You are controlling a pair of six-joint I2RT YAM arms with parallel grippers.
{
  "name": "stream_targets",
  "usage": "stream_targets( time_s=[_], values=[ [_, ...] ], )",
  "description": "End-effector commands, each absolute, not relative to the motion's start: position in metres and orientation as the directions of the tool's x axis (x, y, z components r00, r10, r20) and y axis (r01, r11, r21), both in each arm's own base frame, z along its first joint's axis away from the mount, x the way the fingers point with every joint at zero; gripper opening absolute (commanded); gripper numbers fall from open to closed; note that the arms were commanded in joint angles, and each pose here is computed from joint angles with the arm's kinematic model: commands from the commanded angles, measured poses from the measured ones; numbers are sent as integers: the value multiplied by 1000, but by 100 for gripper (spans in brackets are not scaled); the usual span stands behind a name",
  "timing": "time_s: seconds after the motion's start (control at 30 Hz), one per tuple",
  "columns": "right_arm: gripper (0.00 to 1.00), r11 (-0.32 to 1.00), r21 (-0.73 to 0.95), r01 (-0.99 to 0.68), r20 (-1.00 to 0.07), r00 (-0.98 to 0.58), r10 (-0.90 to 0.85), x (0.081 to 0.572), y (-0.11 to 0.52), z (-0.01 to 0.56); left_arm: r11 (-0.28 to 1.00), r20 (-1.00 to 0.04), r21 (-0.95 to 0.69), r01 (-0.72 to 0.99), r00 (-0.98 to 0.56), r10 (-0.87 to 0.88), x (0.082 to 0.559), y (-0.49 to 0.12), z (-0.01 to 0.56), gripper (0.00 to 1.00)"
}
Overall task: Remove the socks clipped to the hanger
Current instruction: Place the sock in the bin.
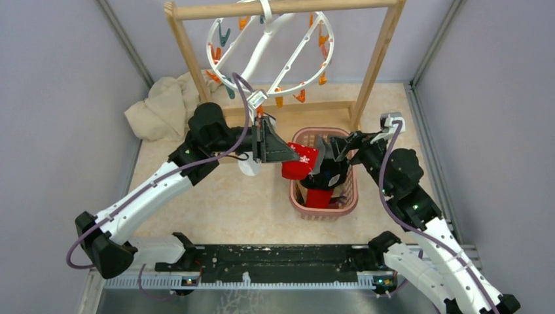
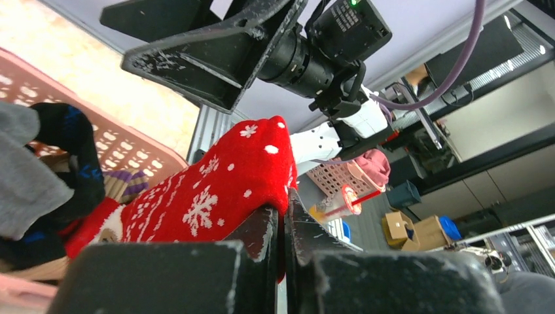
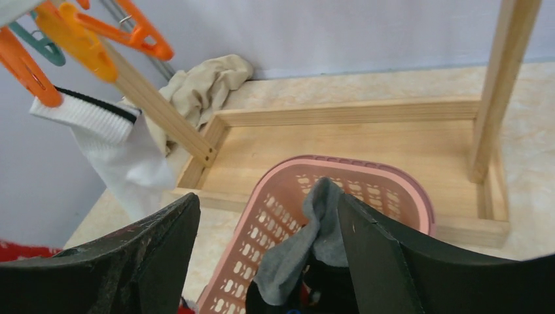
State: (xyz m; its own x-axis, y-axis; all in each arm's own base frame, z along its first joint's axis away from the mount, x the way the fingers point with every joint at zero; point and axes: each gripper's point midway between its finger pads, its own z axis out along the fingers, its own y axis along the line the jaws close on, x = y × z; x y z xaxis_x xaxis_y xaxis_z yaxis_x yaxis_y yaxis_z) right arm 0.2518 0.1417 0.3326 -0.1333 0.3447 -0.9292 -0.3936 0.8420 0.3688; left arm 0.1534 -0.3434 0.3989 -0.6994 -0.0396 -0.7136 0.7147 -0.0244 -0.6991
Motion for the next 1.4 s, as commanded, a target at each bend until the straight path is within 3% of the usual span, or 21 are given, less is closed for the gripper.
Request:
stream_targets(
  time_s=[0.0, 0.37, 0.7, 0.9, 1.0, 1.1, 1.17, 1.2, 1.23, 1.3, 1.37],
  values=[
    [78, 881, 351, -318, -934, -58, 351, 247, 116, 364, -129, -744, -660, 740, -668, -22, 138, -363, 418, 5],
    [78, 902, 329, -280, -943, -56, 327, 240, 104, 369, -104, -687, -726, 680, -724, 62, 126, -393, 361, 4],
    [79, 894, 327, -305, -945, -100, 312, 243, 114, 350, 6, -628, -777, 630, -775, 79, 132, -397, 296, 4],
    [79, 882, 339, -328, -941, -127, 314, 243, 121, 341, 73, -580, -804, 590, -806, 122, 140, -405, 249, 10],
    [79, 879, 336, -338, -942, -136, 308, 244, 124, 338, 102, -567, -807, 582, -811, 142, 144, -410, 233, 19],
    [79, 877, 335, -345, -942, -140, 305, 244, 126, 338, 172, -539, -806, 566, -823, 180, 151, -413, 211, 35],
    [79, 875, 336, -350, -942, -143, 304, 244, 127, 337, 225, -531, -794, 564, -825, 194, 157, -414, 201, 60],
    [79, 873, 336, -354, -942, -144, 305, 244, 128, 337, 248, -533, -784, 569, -822, 199, 159, -414, 199, 78],
    [79, 871, 336, -357, -942, -146, 304, 244, 129, 337, 281, -544, -764, 581, -814, 205, 164, -413, 195, 88],
    [79, 871, 337, -357, -941, -152, 302, 244, 129, 335, 361, -558, -716, 597, -801, 218, 172, -408, 190, 98],
    [79, 870, 339, -359, -941, -153, 303, 243, 130, 334, 447, -579, -651, 614, -782, 231, 181, -402, 187, 99]
  ],
)
